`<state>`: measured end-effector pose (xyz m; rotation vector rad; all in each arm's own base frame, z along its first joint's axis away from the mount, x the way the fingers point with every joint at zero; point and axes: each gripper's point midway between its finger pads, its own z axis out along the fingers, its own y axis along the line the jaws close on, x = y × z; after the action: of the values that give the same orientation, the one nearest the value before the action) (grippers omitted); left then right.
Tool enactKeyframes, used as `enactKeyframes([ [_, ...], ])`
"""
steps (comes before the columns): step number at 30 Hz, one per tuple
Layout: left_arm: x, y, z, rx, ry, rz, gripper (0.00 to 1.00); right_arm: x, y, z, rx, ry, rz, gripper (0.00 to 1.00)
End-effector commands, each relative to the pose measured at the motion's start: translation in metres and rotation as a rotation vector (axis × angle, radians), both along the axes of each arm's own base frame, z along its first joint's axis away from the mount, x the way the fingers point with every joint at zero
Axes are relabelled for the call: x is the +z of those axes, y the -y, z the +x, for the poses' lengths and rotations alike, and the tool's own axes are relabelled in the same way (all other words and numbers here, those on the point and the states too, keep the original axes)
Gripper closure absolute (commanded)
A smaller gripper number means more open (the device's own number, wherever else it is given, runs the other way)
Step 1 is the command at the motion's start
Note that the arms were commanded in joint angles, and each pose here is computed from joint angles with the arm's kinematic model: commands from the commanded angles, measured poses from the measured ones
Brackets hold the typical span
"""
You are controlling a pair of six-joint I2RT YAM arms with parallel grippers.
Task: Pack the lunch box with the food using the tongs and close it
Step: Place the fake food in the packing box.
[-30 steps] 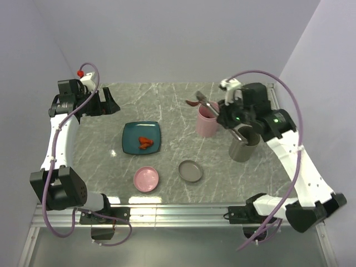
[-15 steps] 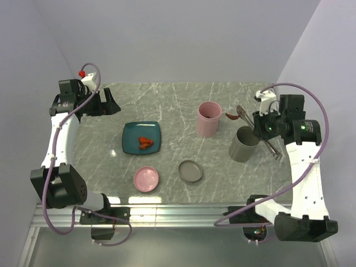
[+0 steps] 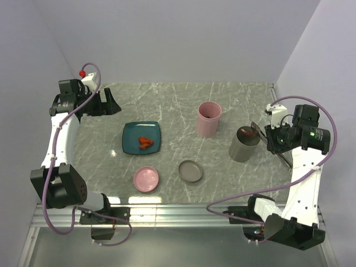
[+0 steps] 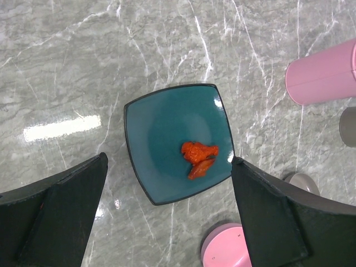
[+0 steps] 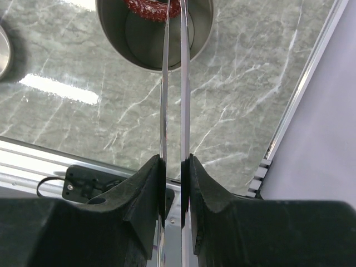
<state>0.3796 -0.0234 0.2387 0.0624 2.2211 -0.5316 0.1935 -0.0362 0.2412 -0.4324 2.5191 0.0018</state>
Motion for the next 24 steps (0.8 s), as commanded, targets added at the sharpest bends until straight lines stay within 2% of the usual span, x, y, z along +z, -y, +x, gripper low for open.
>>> enactKeyframes([
  [1, 0.02, 0.003, 0.004, -0.031, 0.071, 0.003, 0.01, -0.001, 0.001, -0.001, 0.027, 0.002, -0.014, 0.98],
  [3, 0.022, 0.002, 0.003, -0.025, 0.074, 0.006, 0.0, -0.002, 0.002, 0.001, 0.026, -0.003, -0.016, 0.93],
  [7, 0.023, 0.0, 0.003, -0.02, 0.079, 0.015, 0.01, -0.004, 0.003, 0.0, 0.03, -0.017, -0.015, 0.75],
  [9, 0.022, 0.001, 0.002, -0.022, 0.077, 0.012, 0.01, -0.002, 0.002, 0.0, 0.03, -0.012, -0.015, 0.7],
  [14, 0.021, 0.003, 0.003, -0.026, 0.075, 0.001, 0.01, 0.003, 0.003, 0.001, 0.03, -0.007, -0.017, 0.63],
  [24, 0.019, 0.002, 0.001, -0.026, 0.073, 0.006, 0.0, 0.022, -0.002, 0.012, 0.049, 0.02, 0.015, 0.58],
])
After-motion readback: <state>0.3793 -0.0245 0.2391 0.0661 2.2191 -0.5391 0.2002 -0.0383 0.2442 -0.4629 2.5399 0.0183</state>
